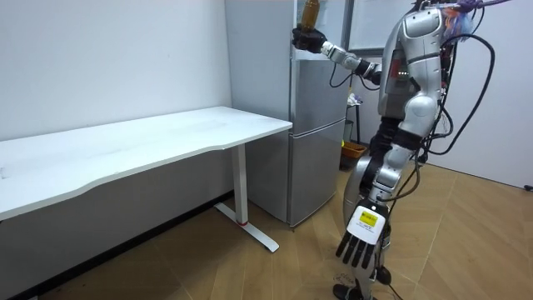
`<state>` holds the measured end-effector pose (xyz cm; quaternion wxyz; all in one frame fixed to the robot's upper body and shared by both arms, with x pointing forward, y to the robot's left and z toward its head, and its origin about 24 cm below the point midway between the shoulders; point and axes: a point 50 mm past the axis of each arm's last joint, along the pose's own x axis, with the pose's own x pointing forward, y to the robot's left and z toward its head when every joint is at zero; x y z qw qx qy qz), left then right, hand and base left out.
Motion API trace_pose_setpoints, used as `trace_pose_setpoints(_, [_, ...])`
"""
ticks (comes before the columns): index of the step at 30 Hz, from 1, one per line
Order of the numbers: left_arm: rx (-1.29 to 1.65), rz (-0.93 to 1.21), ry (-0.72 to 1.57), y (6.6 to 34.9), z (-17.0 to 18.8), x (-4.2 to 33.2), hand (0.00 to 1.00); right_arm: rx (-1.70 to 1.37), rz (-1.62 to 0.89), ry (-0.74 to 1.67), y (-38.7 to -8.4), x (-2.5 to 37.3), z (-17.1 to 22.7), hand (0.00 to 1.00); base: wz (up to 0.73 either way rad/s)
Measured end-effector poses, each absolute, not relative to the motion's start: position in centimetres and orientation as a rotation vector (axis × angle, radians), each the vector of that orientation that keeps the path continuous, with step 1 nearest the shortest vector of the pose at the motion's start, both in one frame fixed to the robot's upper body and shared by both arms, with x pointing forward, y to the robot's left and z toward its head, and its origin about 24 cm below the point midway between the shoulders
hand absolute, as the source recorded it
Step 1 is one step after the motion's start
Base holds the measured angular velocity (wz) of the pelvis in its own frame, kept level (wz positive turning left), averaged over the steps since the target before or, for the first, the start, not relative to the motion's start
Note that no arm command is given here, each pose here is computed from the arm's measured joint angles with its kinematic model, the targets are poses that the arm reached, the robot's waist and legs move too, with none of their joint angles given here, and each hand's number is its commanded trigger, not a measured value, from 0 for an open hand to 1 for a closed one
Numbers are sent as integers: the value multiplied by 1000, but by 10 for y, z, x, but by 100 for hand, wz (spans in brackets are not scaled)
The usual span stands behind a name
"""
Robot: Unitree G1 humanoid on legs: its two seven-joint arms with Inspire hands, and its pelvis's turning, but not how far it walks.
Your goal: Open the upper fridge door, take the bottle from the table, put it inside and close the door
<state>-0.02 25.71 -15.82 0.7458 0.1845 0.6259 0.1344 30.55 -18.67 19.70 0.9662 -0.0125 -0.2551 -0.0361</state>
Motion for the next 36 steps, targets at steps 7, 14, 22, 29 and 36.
trace_pose_setpoints(7, [401, 303, 1376, 258, -158, -1, 0, -102, -126, -576, -206, 299, 215, 100, -9])
trace_pose_setpoints(14, [390, 291, 1381, 258, -158, -3, 0, -109, -148, -591, -216, 297, 221, 100, -7])
trace_pose_setpoints(22, [387, 300, 1383, 260, -157, -6, 0, -68, -144, -588, -220, 297, 223, 100, -4])
trace_pose_setpoints(29, [389, 299, 1389, 261, -157, -8, 0, -45, -125, -580, -223, 297, 223, 100, -11])
trace_pose_setpoints(36, [379, 323, 1382, 263, -156, -11, 0, -39, -124, -532, -237, 301, 220, 100, -1])
